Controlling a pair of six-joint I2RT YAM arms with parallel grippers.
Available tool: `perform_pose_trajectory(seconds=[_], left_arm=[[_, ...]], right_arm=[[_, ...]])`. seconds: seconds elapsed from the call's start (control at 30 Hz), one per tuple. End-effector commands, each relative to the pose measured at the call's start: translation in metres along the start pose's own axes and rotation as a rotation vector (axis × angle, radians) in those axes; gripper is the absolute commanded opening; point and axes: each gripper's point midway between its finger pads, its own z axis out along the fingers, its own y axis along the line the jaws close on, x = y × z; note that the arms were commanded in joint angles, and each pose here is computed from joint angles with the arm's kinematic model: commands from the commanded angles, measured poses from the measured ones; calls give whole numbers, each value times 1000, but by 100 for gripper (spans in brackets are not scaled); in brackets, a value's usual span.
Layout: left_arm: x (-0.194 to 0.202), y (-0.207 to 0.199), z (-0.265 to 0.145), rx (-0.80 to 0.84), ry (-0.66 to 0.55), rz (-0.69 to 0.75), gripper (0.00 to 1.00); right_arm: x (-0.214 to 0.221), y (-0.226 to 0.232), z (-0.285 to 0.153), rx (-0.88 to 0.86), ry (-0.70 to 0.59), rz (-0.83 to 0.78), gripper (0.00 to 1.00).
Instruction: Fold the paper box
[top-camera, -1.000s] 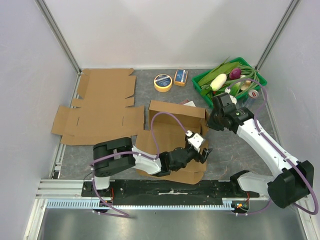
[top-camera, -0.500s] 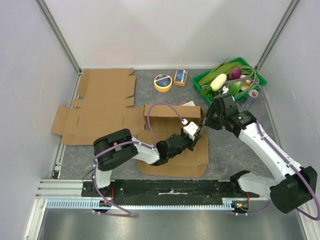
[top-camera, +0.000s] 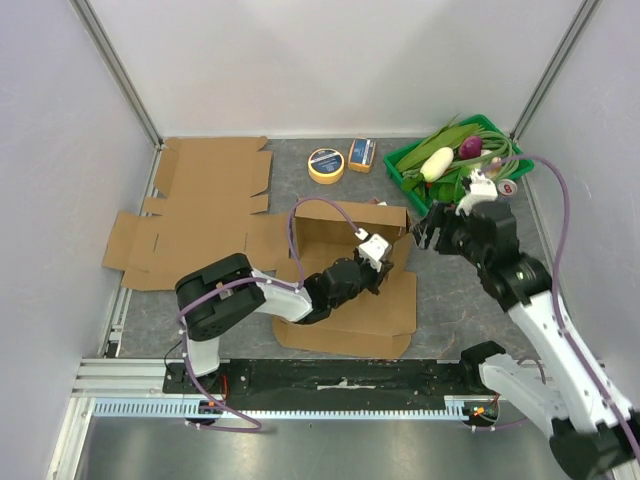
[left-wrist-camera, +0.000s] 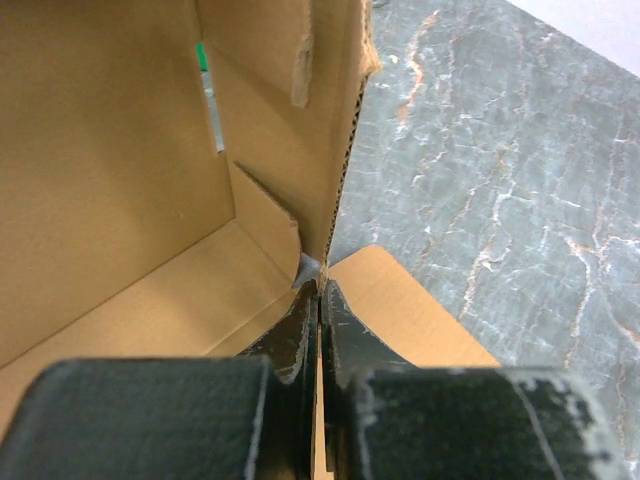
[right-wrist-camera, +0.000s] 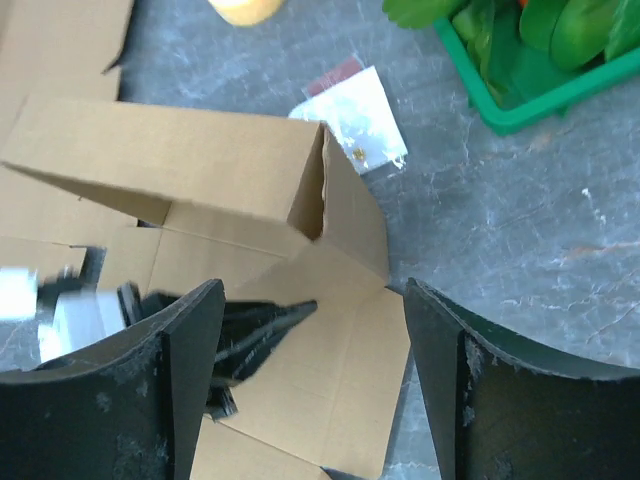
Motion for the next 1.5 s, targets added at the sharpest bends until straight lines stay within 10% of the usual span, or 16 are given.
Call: perform_pose_trajectory(seconds=[0.0,0.37,1.23,1.47], left_arm=[[-15,12,-3,0,6,-40,2],[-12,44,0,17,76,-2,2],[-11,57,3,56,144,51,2],[-29,59,-23,16,151,-1,46]], right_arm=[[-28,-2,-17,-67,-301,-96,80],[-7,34,17,-429,-599,-191,72],[20,43,110,-499,-534,-607,68],[16,38,128,-464,-513,-595,65]])
